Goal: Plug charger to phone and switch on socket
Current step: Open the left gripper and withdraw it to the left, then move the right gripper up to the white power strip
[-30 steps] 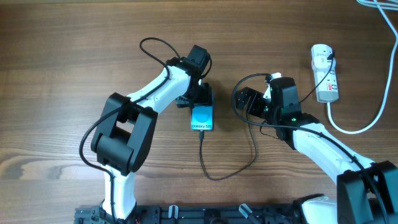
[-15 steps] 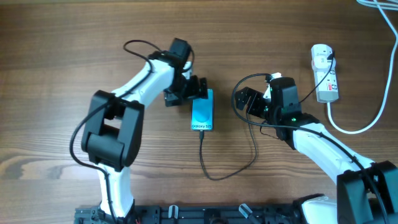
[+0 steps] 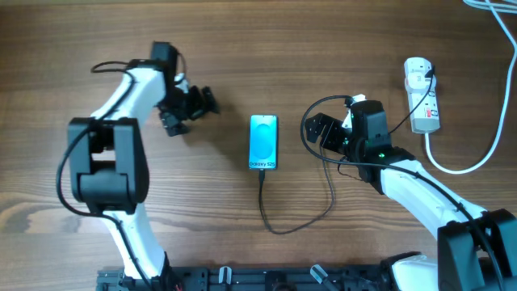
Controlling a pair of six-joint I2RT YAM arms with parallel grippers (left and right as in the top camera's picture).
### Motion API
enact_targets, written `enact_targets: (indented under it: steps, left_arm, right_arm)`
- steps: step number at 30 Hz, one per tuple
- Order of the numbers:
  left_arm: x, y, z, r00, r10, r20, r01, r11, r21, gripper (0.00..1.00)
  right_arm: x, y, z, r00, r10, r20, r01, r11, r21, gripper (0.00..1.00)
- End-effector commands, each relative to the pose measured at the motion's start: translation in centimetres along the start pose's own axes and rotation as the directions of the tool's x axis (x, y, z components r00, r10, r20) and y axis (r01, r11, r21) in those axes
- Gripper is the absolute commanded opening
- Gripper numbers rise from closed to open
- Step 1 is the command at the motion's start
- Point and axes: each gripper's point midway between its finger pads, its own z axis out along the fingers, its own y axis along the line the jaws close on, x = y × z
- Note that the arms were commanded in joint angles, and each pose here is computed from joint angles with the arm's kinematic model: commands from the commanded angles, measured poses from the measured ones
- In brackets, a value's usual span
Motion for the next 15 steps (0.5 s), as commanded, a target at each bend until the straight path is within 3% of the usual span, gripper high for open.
enact_targets:
  steps: [1,15]
  left_arm:
    - [-0.55,2.89,0.51,0.998,-0.063,-0.011,0.063,0.998,-0.028,1.0]
    - [-0.99,3.5,0.25,0.997,-0.081,-0.003,0.081,0.996,-0.025,1.0]
  right_arm:
    - [-1.11,0.42,-0.14,0.999,0.0,0.033,0.0,1.0,-0.002,1.0]
    - [-0.79,0.57,-0.26,1.0,0.002,0.014,-0.002,1.0,-0.009,1.0]
